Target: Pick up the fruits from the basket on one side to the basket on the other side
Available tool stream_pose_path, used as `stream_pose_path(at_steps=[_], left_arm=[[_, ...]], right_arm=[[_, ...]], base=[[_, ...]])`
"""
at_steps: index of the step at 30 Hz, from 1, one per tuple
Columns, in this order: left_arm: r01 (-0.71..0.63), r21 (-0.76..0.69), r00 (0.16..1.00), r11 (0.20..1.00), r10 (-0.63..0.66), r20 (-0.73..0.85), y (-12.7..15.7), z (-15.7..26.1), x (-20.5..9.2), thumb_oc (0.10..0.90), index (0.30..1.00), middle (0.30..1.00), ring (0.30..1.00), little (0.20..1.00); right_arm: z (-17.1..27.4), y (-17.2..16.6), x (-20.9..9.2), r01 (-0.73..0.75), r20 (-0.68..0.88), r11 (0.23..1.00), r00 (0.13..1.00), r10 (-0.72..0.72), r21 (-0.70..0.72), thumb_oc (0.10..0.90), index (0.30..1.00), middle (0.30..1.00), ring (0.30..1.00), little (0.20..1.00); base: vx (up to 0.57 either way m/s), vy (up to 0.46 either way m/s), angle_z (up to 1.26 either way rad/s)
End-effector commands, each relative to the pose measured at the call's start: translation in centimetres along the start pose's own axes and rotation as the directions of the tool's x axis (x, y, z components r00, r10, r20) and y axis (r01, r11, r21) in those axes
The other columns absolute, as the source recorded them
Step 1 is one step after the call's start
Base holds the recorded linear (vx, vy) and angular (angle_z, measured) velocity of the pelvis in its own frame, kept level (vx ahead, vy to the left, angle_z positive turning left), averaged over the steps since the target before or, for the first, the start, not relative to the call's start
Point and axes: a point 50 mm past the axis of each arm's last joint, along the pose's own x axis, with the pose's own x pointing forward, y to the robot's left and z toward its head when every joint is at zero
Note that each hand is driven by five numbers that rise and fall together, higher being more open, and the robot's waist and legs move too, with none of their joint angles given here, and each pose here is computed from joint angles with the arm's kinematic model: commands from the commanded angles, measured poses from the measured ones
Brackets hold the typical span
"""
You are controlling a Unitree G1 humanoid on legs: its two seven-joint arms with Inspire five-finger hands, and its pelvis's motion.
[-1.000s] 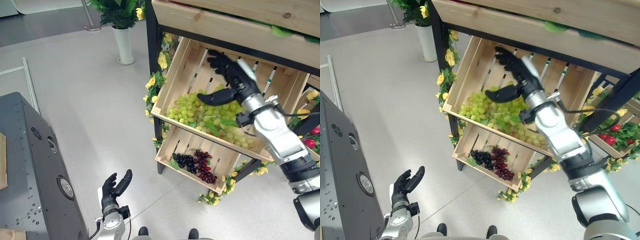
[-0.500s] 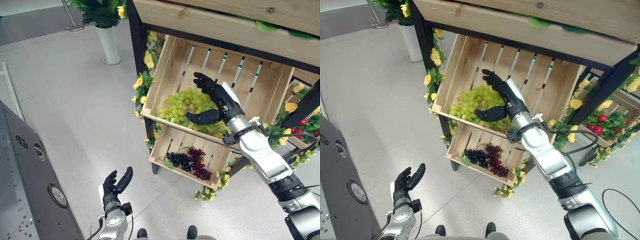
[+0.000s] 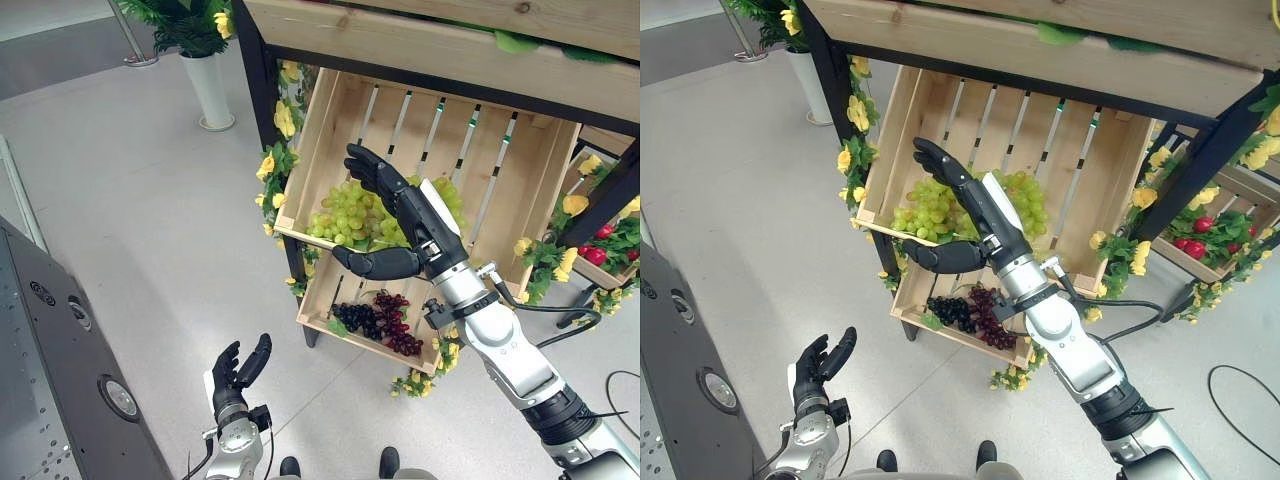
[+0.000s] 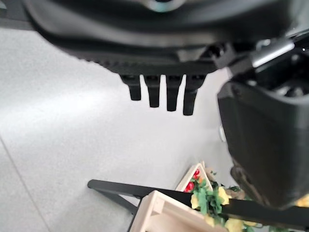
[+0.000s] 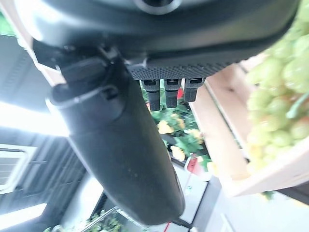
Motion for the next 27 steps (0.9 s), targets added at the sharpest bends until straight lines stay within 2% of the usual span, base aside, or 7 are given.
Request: stream_pose_path(at_steps=[1,7,14,17,22,26,27], left_arm=[[0.064,-0.028,0.981,0.998,-0.058,0.182,-2.3,4.4,1.3,0.800,0.900,0.900,0.900,0.900],[0.085,-0.009,0.979,0.996,-0.082,0.185,-3.0,4.5,1.1,0.800,0.900,0.900,0.900,0.900],[0.102,0.001,0.978,0.995,-0.101,0.185,-3.1,4.7,1.2,0.800,0.900,0.900,0.900,0.900],[0.109,0.017,0.979,0.994,-0.110,0.173,-3.0,4.3,1.2,0.800,0.900,0.900,0.900,0.900],[0.110,0.032,0.983,0.993,-0.114,0.145,-2.8,3.6,1.1,0.800,0.900,0.900,0.900,0.900],[0.145,0.100,0.986,0.984,-0.152,0.070,-2.7,2.0,1.0,0.800,0.900,0.900,0.900,0.900],[0.152,0.138,0.987,0.979,-0.157,0.028,-2.5,1.0,0.8,0.800,0.900,0.900,0.900,0.900]], right_arm=[[6.8,0.8,1.9,-0.083,0.414,0.996,0.909,0.058,0.044,0.800,0.900,0.900,0.900,0.900],[7.9,2.8,1.9,-0.186,0.487,0.982,0.855,0.179,-0.035,0.800,0.900,0.900,0.900,0.900],[7.2,4.3,2.6,-0.382,0.431,0.922,0.842,0.324,0.054,0.800,0.900,0.900,0.900,0.900],[5.0,5.5,2.7,-0.440,0.322,0.874,0.874,0.364,0.208,0.800,0.900,0.900,0.900,0.900],[0.7,7.1,1.4,-0.403,0.138,0.824,0.915,0.380,0.399,0.800,0.900,0.900,0.900,0.900],[-4.1,9.0,-1.4,-0.301,-0.074,0.796,0.916,0.395,0.525,0.800,0.900,0.900,0.900,0.900],[-6.0,9.7,-3.0,-0.260,-0.163,0.798,0.900,0.404,0.543,0.800,0.900,0.900,0.900,0.900]], base=[[0.00,0.000,0.00],[0.00,0.000,0.00],[0.01,-0.005,0.07],[0.03,0.004,0.07],[0.02,0.017,0.12],[-0.02,0.045,0.15],[-0.01,0.044,0.28]])
